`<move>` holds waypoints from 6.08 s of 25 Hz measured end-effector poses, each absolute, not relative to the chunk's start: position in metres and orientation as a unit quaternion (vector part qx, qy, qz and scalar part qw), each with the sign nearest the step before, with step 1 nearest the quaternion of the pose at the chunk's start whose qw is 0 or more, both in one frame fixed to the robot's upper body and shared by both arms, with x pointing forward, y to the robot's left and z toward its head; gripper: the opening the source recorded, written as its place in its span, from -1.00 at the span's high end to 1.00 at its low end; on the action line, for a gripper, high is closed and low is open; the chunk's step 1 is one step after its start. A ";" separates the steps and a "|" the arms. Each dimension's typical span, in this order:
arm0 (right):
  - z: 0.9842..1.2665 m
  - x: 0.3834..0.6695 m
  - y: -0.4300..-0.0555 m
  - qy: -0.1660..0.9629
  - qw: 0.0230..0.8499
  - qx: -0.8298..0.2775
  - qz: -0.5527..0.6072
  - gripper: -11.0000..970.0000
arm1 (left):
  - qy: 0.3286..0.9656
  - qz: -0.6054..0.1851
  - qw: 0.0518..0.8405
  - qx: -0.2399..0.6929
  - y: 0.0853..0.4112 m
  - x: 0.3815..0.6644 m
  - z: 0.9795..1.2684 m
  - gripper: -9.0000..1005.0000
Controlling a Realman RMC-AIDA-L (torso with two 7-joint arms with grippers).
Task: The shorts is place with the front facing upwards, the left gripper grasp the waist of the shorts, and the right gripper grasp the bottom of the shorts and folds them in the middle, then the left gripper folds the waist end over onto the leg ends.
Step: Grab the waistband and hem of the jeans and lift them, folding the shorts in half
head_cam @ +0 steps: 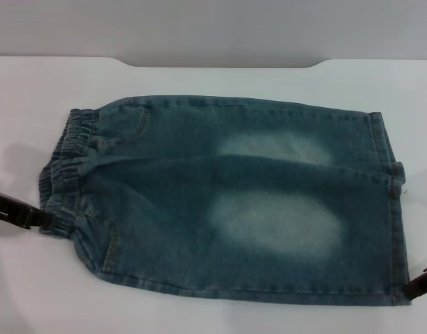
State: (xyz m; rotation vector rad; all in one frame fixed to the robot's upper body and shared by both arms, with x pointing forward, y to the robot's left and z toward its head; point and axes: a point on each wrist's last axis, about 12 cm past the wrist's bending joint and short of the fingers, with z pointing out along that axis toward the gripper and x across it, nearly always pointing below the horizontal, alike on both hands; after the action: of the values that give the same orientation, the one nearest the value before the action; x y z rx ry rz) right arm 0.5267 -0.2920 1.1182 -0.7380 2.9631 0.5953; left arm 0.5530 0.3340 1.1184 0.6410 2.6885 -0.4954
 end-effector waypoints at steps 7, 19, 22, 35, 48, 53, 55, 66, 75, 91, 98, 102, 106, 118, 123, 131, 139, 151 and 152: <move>1.116 0.530 -0.289 0.952 0.014 -0.238 0.194 0.69 | 0.944 -0.174 0.166 0.225 0.334 0.553 1.118 0.92; 1.115 0.534 -0.286 0.951 0.014 -0.241 0.195 0.70 | 0.944 -0.174 0.167 0.226 0.333 0.554 1.119 0.92; 1.118 0.535 -0.286 0.951 0.018 -0.243 0.193 0.70 | 0.944 -0.174 0.167 0.226 0.333 0.554 1.119 0.92; 1.118 0.531 -0.288 0.951 0.012 -0.238 0.194 0.71 | 0.944 -0.174 0.167 0.225 0.333 0.554 1.120 0.92; 1.118 0.535 -0.285 0.951 0.021 -0.240 0.193 0.72 | 0.943 -0.174 0.168 0.229 0.333 0.554 1.119 0.92; 1.117 0.535 -0.283 0.950 0.018 -0.241 0.197 0.72 | 0.943 -0.174 0.168 0.230 0.332 0.554 1.119 0.92; 1.115 0.535 -0.282 0.950 0.015 -0.241 0.200 0.72 | 0.942 -0.174 0.168 0.231 0.332 0.554 1.119 0.92; 1.113 0.535 -0.280 0.948 0.010 -0.244 0.204 0.73 | 0.942 -0.175 0.168 0.231 0.332 0.554 1.119 0.93; 1.112 0.534 -0.272 0.943 0.008 -0.264 0.202 0.78 | 0.942 -0.174 0.168 0.231 0.332 0.554 1.119 0.93; 1.122 0.532 -0.280 0.945 0.040 -0.261 0.191 0.94 | 0.939 -0.183 0.178 0.232 0.330 0.556 1.123 0.93; 1.142 0.530 -0.295 0.944 0.108 -0.239 0.199 0.94 | 0.926 -0.205 0.213 0.235 0.324 0.560 1.134 0.93; 1.149 0.528 -0.300 0.942 0.134 -0.234 0.202 0.94 | 0.918 -0.222 0.234 0.231 0.322 0.561 1.139 0.93; 1.154 0.529 -0.305 0.939 0.157 -0.227 0.205 0.94 | 0.913 -0.228 0.252 0.227 0.325 0.560 1.143 0.93; 1.163 0.534 -0.324 0.932 0.221 -0.205 0.202 0.94 | 0.904 -0.238 0.282 0.215 0.331 0.556 1.147 0.93; 1.167 0.533 -0.330 0.925 0.244 -0.199 0.211 0.94 | 0.899 -0.245 0.299 0.204 0.336 0.552 1.150 0.93; 1.170 0.533 -0.334 0.919 0.266 -0.199 0.210 0.94 | 0.893 -0.247 0.330 0.179 0.351 0.546 1.155 0.93; 1.174 0.528 -0.335 0.897 0.310 -0.218 0.228 0.94 | 0.891 -0.251 0.339 0.165 0.357 0.539 1.152 0.93; 1.161 0.513 -0.349 0.869 0.372 -0.227 0.234 0.94 | 0.871 -0.273 0.381 0.149 0.362 0.529 1.142 0.93; 1.159 0.512 -0.350 0.867 0.375 -0.228 0.234 0.94 | 0.868 -0.277 0.385 0.146 0.362 0.529 1.141 0.93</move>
State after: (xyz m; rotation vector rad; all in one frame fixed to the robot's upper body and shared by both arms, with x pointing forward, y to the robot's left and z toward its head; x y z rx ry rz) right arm 0.5118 -0.3496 1.1592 -0.5839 2.2197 0.5986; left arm 0.5287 0.3619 1.1409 0.3726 2.2108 -0.7063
